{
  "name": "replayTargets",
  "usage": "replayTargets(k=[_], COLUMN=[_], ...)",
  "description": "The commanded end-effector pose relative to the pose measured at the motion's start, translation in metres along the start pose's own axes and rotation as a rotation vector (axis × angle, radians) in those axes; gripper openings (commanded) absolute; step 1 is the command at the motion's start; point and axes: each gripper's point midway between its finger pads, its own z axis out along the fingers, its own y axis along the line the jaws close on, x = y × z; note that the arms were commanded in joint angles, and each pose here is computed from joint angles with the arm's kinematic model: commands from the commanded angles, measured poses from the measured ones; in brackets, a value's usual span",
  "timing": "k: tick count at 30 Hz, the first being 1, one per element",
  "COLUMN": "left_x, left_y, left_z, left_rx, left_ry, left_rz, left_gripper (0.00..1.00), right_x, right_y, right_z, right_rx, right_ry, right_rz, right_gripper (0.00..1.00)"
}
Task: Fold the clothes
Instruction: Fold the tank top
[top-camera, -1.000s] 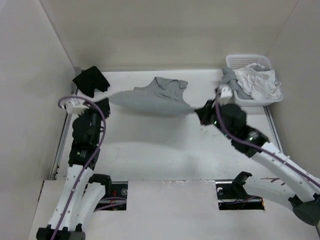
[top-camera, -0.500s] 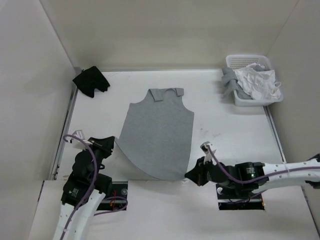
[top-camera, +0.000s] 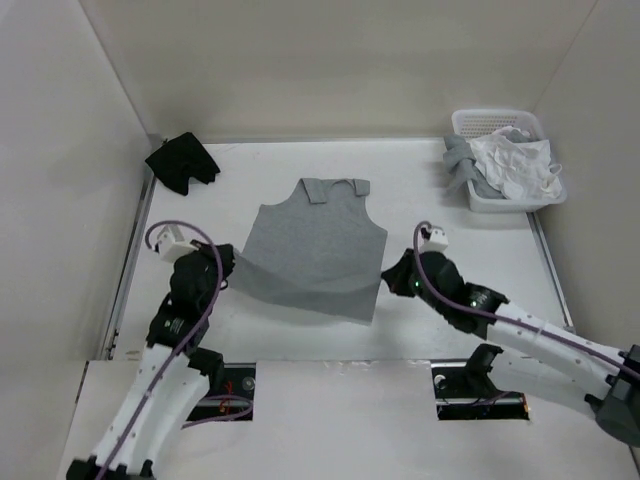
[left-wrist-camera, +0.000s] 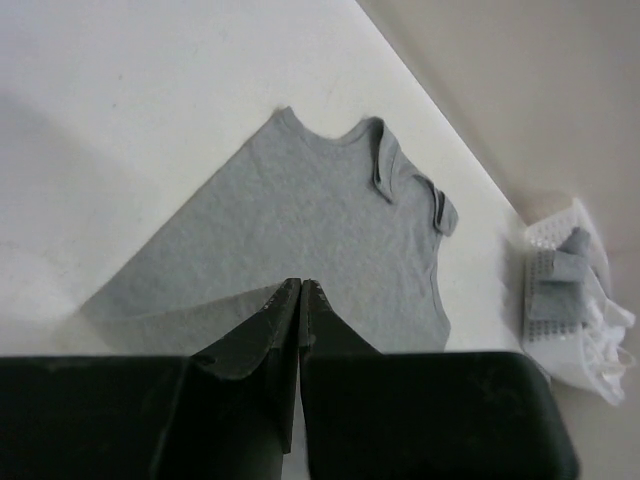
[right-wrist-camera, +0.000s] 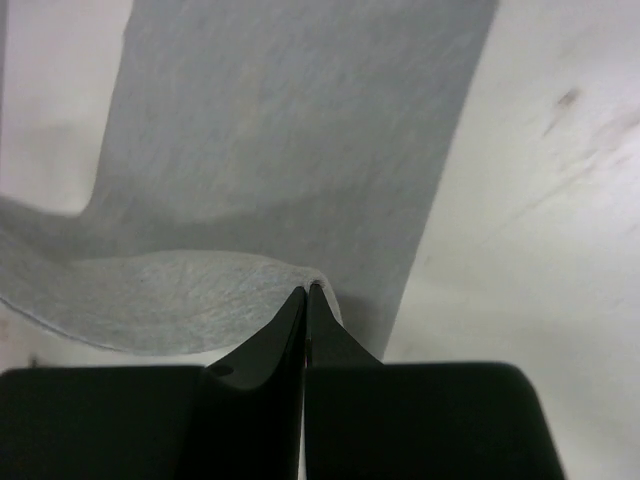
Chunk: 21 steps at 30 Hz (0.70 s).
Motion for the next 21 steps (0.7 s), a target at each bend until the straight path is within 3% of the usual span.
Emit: replayTargets(k=[1,6,12,14,15,18,21], left_x=[-0.051,-0.061,-0.058,-0.055,-0.054,-0.048,-0.036], left_y=[-0.066,-0.119,-0.137,-0.138,-0.137,-0.132,-0.112], left_z=[0.032,0.132,0.260,0.289,0.300,0.310,0.276], left_rx=[0.160,0.160,0.099,0.090,0.088,0.089,0.089], left_ry=[-0.185,-0.202,-0.131,-0.101,-0.099,-0.065,-0.037], left_rz=[-0.067,-0.041,-0.019,-0.012,-0.010,0.019,0.003], left_gripper=[0.01,0.02,0.07,0.16,0.27,0.48,0.47], right_x=[-0.077,-0.166,-0.246,-0.263,-0.268,-0.264,-0.240], right_y=[0.040,0.029,-0.018,-0.037,-0.047,-0.061,-0.069], right_z=[0.016,0.066,0.150,0.180,0.194,0.216,0.206], right_rx=[-0.157,-0.086,0.013,0.049,0.068,0.111,0.141], right_ry=[-0.139,-0.228,-0.234,-0.230,-0.231,-0.195,-0.175], right_rz=[-0.038,-0.042,0.015,0.042,0.053,0.078,0.070], right_gripper=[0.00,0.01,0.01,0.08,0.15,0.43,0.49])
